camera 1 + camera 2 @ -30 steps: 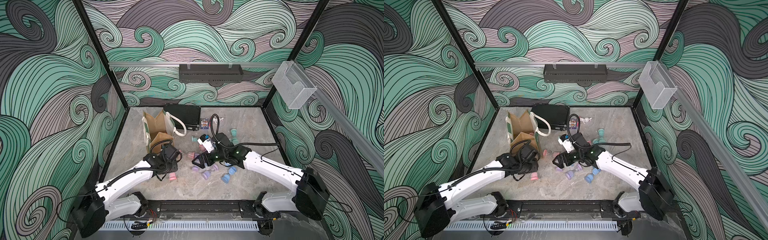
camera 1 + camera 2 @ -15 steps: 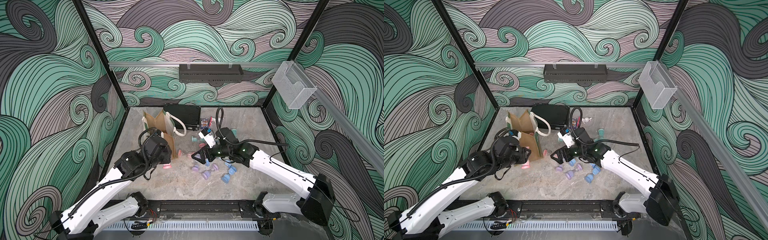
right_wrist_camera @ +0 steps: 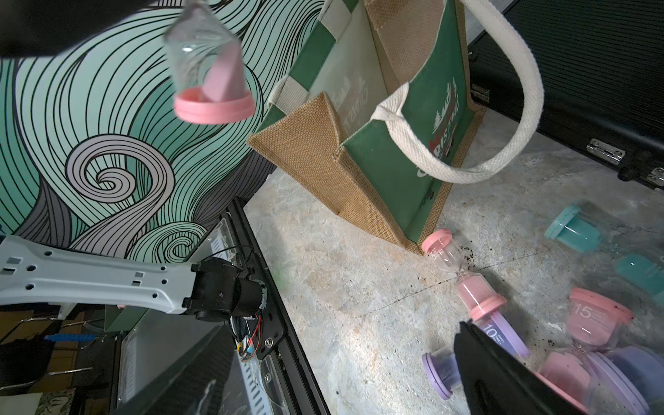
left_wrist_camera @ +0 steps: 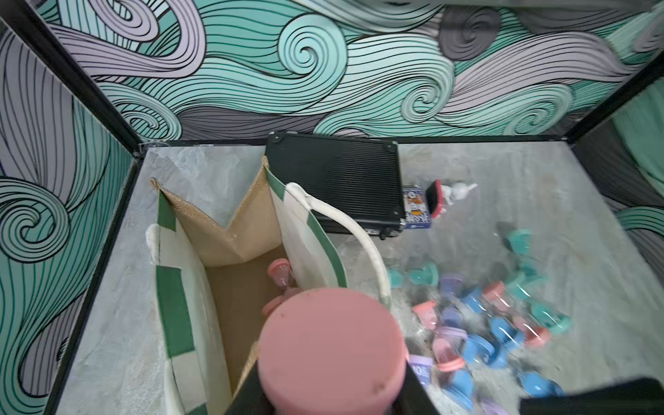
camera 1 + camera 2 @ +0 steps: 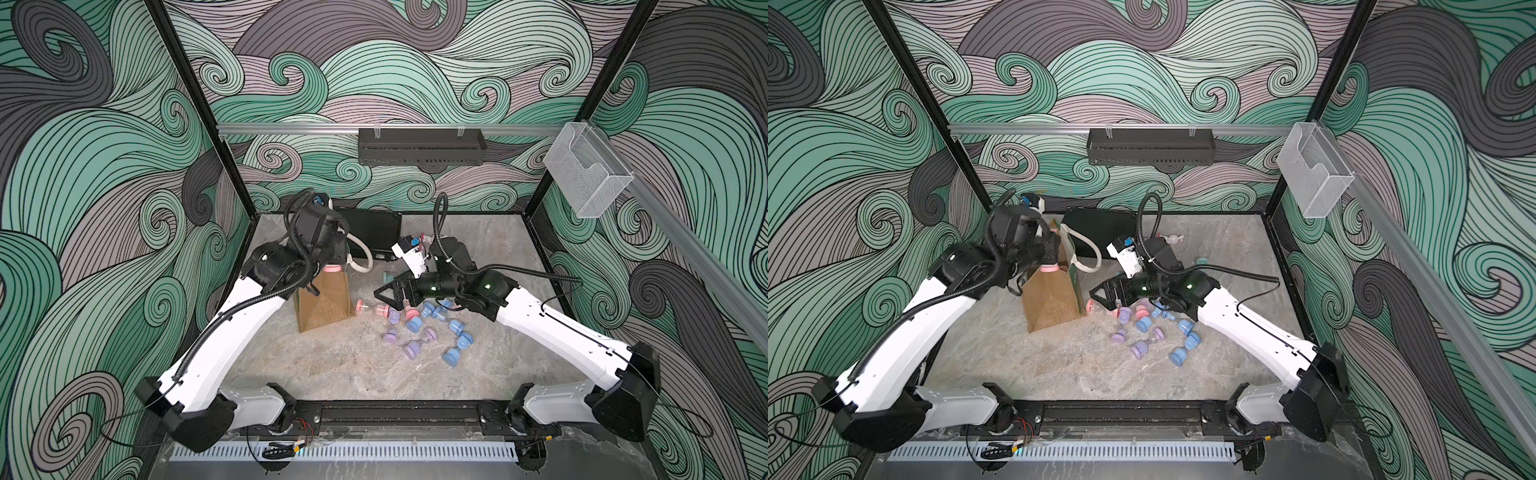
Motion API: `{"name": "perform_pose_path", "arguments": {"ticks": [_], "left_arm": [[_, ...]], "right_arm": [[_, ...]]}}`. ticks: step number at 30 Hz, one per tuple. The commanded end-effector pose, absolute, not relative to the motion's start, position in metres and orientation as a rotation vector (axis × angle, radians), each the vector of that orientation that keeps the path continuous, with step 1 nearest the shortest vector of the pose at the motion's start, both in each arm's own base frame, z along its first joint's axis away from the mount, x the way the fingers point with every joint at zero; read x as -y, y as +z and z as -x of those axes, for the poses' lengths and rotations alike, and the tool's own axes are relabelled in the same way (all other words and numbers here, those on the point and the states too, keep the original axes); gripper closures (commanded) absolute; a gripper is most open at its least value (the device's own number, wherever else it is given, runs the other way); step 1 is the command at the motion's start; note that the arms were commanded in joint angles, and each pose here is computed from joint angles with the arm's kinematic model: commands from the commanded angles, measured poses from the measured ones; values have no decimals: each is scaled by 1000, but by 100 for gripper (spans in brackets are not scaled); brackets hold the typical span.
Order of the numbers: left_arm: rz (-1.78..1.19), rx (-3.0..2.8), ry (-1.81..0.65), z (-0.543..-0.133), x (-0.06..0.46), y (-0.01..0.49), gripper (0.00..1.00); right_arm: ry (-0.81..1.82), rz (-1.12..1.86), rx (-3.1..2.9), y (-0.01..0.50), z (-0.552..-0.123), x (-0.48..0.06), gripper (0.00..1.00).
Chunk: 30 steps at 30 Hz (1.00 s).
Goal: Put the hourglass into the canvas bag
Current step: Place the hourglass in the canvas bag.
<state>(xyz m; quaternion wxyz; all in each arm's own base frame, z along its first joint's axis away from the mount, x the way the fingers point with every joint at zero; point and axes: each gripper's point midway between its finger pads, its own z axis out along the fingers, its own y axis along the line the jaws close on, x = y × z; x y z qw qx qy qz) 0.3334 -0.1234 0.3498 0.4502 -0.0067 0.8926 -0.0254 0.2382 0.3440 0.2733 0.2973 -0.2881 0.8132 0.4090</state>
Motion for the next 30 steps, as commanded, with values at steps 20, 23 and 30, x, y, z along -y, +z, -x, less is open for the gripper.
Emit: {"name": "perform_pose_path", "arguments": {"ticks": [20, 23, 30], "left_arm": [[156, -2324, 18, -467, 74, 218, 100], [125, -2351, 46, -473, 71, 201, 100], [118, -2502, 69, -474, 72, 141, 100]], "right_arm": [[1089, 692, -2176, 256, -269, -349, 0], [1085, 681, -2180, 253, -271, -347, 0], [1074, 665, -2189, 246, -275, -345, 0]]}}
